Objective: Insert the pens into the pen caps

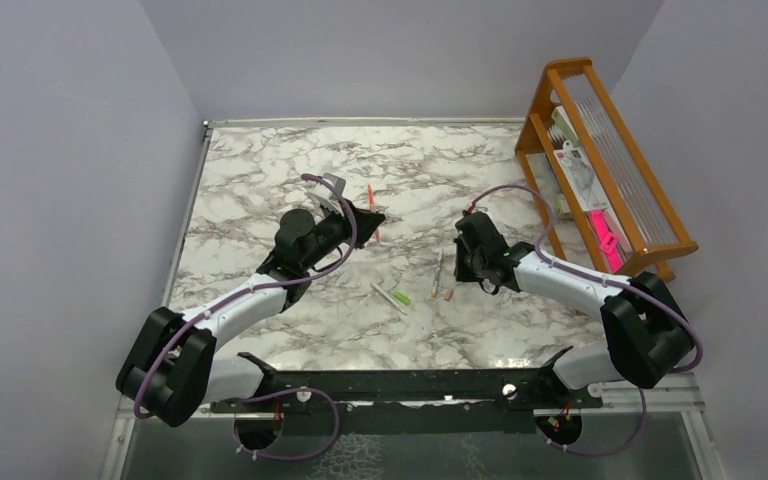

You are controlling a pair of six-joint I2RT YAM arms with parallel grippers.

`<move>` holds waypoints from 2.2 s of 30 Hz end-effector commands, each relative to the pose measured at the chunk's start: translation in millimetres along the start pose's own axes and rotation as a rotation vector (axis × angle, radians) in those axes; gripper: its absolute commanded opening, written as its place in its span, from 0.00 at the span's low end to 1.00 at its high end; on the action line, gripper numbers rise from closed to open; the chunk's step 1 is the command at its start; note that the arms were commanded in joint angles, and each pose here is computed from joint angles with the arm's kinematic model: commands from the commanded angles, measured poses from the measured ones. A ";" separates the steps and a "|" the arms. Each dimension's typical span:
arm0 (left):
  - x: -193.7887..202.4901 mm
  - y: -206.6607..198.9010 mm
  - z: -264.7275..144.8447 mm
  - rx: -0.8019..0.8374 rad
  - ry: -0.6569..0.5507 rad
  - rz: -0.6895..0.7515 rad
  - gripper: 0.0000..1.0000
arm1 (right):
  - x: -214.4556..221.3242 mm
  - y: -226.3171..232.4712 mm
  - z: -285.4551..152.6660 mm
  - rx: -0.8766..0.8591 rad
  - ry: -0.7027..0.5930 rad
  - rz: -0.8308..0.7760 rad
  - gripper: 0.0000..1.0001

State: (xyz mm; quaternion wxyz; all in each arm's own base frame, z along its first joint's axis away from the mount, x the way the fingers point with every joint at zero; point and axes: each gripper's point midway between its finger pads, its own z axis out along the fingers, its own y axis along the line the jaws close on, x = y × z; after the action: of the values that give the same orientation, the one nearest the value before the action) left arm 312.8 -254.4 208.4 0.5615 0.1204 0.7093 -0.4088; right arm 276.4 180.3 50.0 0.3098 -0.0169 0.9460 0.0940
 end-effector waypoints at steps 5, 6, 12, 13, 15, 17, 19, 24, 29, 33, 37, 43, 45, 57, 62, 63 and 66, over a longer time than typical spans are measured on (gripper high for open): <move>-7.2 -2.4 5.7 0.005 -0.017 0.012 0.00 | 17.9 4.8 5.2 -0.047 0.039 0.063 0.01; -6.7 -2.9 5.5 0.006 -0.015 0.011 0.00 | 18.6 3.7 5.9 -0.041 0.040 0.064 0.01; -5.6 -2.5 4.4 0.003 -0.015 0.012 0.00 | 12.1 -0.2 10.6 -0.006 0.019 0.070 0.01; -5.2 -2.3 4.1 0.003 -0.014 0.012 0.00 | 11.6 -1.0 11.7 0.002 0.019 0.071 0.01; -4.4 -1.5 3.7 0.000 -0.013 0.011 0.00 | 9.5 -1.2 15.1 0.011 0.018 0.074 0.01; -3.0 -1.2 3.4 -0.001 -0.010 0.010 0.00 | 7.6 -1.0 18.7 0.013 0.015 0.078 0.01; -3.3 -1.3 3.3 0.000 -0.010 0.009 0.00 | 6.1 -0.3 21.0 0.012 0.014 0.081 0.01; -2.3 -1.4 3.3 0.001 -0.007 0.008 0.00 | 4.8 -3.1 26.4 0.027 0.014 0.085 0.01; -0.2 -0.9 3.4 -0.001 -0.001 0.006 0.00 | 0.5 -9.5 30.8 0.060 0.002 0.082 0.01; 2.7 1.1 5.5 -0.005 0.007 0.004 0.00 | -5.8 -16.3 36.6 0.108 -0.007 0.065 0.01; 5.9 1.4 6.9 -0.001 0.018 -0.002 0.00 | -11.2 -21.4 41.5 0.147 -0.009 0.058 0.01; 4.7 1.5 6.1 -0.004 0.013 0.001 0.00 | -13.4 -22.0 41.1 0.156 -0.001 0.051 0.02; 4.7 1.6 6.5 -0.005 0.013 0.001 0.00 | -11.0 -24.6 39.8 0.163 0.001 0.051 0.02; 6.9 1.3 8.9 0.000 0.023 -0.003 0.00 | -25.6 -34.9 31.7 0.156 -0.045 0.143 0.16; 5.4 1.8 8.2 -0.004 0.017 -0.001 0.00 | -64.3 -29.5 22.3 0.132 -0.164 0.196 0.46; 5.6 1.5 8.2 -0.003 0.018 0.000 0.00 | -73.0 -27.9 23.2 0.126 -0.181 0.193 0.45; 5.7 1.8 8.5 -0.004 0.019 -0.002 0.00 | -91.5 -27.5 36.3 0.135 -0.184 0.186 0.29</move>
State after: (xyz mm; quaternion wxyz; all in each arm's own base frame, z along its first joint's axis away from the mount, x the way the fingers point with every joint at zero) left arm 313.9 -258.0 188.9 0.5413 0.1211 0.7279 -0.4031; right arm 332.9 152.7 48.1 0.3407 0.0858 0.9346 0.0552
